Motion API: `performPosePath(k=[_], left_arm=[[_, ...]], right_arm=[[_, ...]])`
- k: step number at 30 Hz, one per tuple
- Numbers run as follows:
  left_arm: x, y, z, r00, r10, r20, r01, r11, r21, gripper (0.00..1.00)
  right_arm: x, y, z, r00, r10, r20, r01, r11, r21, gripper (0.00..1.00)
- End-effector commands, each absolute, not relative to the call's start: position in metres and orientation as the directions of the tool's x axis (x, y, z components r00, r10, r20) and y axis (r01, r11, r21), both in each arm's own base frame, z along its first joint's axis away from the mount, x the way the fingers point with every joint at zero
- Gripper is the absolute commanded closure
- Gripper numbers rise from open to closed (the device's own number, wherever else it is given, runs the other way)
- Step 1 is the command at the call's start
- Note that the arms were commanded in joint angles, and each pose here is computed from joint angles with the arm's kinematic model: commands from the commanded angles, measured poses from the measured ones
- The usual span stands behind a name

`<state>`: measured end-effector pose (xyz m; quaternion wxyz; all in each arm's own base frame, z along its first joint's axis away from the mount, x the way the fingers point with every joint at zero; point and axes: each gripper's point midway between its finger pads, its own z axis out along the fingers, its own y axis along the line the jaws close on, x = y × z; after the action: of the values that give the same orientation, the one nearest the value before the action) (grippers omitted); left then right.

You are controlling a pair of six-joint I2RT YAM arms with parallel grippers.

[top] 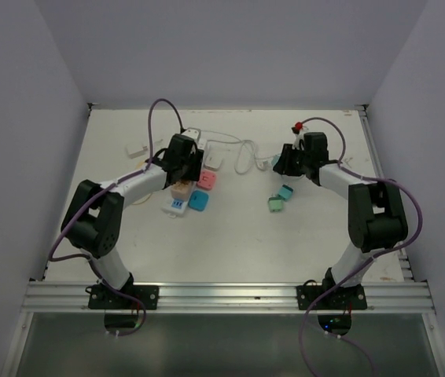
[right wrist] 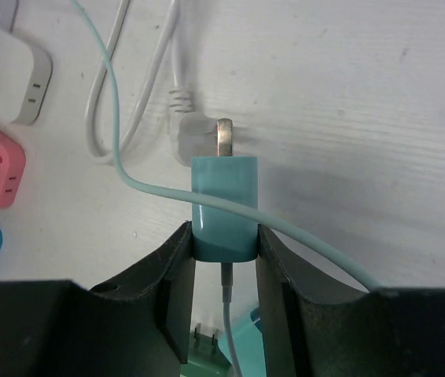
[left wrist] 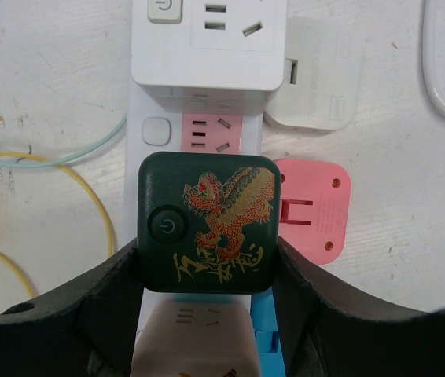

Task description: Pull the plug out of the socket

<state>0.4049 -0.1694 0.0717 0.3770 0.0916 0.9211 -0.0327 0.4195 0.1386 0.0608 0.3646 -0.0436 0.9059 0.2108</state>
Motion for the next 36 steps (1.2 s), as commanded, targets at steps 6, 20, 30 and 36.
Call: performPosePath(k=[6,20,30,36], left_arm=[[0.350,-0.129,0.040,-0.826,0.198,-0.527,0.179,0.980,0.088,0.86],[0.350,-0.147,0.051,-0.844,0.156,-0.513,0.184,0.983,-0.003,0.49],[0.357,-0.145,0.080,-0.832,0.117,-0.543,0.138,0.990,0.003,0.05],[0.350,-0.138,0.097,-0.825,0.096,-0.557,0.110,0.994,0.009,0.01]], right_arm=[[0.432,0.119,0.093,-0.717,0.298,-0.630,-0.036,0.887,0.460,0.87],[0.408,0.136,0.084,-0.803,0.326,-0.499,-0.003,0.835,0.551,0.30],[0.384,0.160,0.122,-0.792,0.271,-0.547,-0.124,0.806,0.579,0.17],[0.360,0.187,0.141,-0.765,0.194,-0.614,-0.250,0.789,0.561,0.14]])
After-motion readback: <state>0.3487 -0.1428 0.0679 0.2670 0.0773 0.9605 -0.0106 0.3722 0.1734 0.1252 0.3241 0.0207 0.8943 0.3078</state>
